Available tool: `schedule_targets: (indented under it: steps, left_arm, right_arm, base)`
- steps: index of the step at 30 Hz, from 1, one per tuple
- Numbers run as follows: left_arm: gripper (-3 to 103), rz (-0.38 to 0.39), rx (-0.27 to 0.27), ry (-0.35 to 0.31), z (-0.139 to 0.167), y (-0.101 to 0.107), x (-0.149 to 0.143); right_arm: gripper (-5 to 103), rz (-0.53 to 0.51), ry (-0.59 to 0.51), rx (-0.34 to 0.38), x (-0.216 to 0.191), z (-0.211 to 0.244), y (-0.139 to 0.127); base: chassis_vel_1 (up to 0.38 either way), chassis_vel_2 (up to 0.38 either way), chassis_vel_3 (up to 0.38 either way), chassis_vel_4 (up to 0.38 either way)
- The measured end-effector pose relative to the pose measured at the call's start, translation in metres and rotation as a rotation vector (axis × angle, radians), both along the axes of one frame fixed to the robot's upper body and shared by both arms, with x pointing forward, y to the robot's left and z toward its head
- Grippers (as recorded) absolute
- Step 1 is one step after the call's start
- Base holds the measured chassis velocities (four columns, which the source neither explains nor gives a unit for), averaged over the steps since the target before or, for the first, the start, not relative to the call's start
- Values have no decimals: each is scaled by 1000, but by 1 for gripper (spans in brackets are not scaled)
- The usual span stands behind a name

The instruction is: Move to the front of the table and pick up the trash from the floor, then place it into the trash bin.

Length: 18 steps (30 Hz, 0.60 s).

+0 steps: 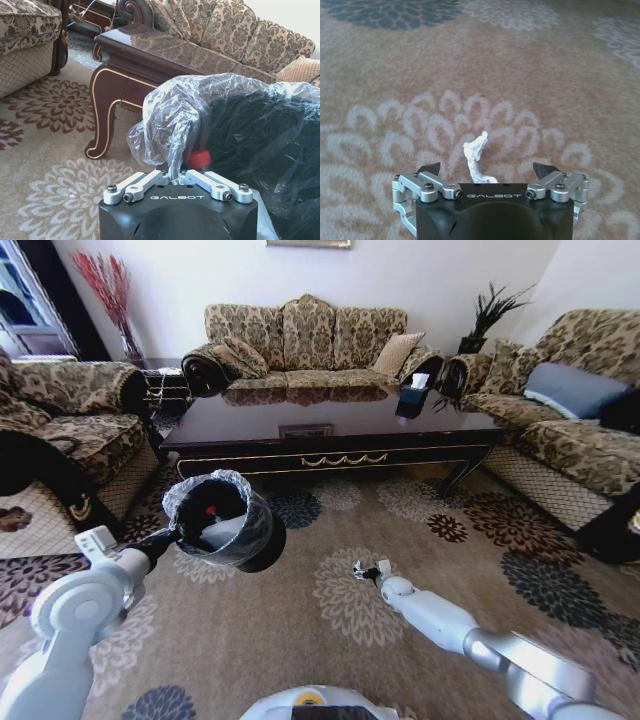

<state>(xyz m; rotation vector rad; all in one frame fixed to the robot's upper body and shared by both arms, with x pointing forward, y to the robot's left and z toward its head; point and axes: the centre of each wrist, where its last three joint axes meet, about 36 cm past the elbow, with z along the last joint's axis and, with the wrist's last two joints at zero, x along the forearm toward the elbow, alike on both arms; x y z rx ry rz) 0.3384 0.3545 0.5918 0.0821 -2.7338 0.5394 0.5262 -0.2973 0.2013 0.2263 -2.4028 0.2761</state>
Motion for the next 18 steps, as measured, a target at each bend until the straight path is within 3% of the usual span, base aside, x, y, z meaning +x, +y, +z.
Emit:
schedule_targets:
  steps: [10, 12, 15, 17, 18]
  left_arm:
    - [3, -3, -3, 2, -3, -4, -5]
    - [3, -4, -2, 2, -3, -4, -5]
    - [3, -7, 0, 0, -3, -5, -4]
    - [3, -9, 1, -2, -2, -5, -5]
    - [3, -9, 1, -2, -2, -5, -5]
  right_arm:
    - [103, 13, 21, -12, 3, -12, -7]
    - [99, 17, 18, -8, 4, -12, -7]
    - [84, 26, 11, 0, 6, -14, -4]
    - [84, 28, 10, 0, 7, -14, -3]
    - [79, 28, 10, 0, 7, -14, -3]
  base:
    - [0, 0, 0, 0]
    - [0, 0, 0, 0]
    - [0, 0, 0, 0]
    - [0, 0, 0, 0]
    - [0, 0, 0, 0]
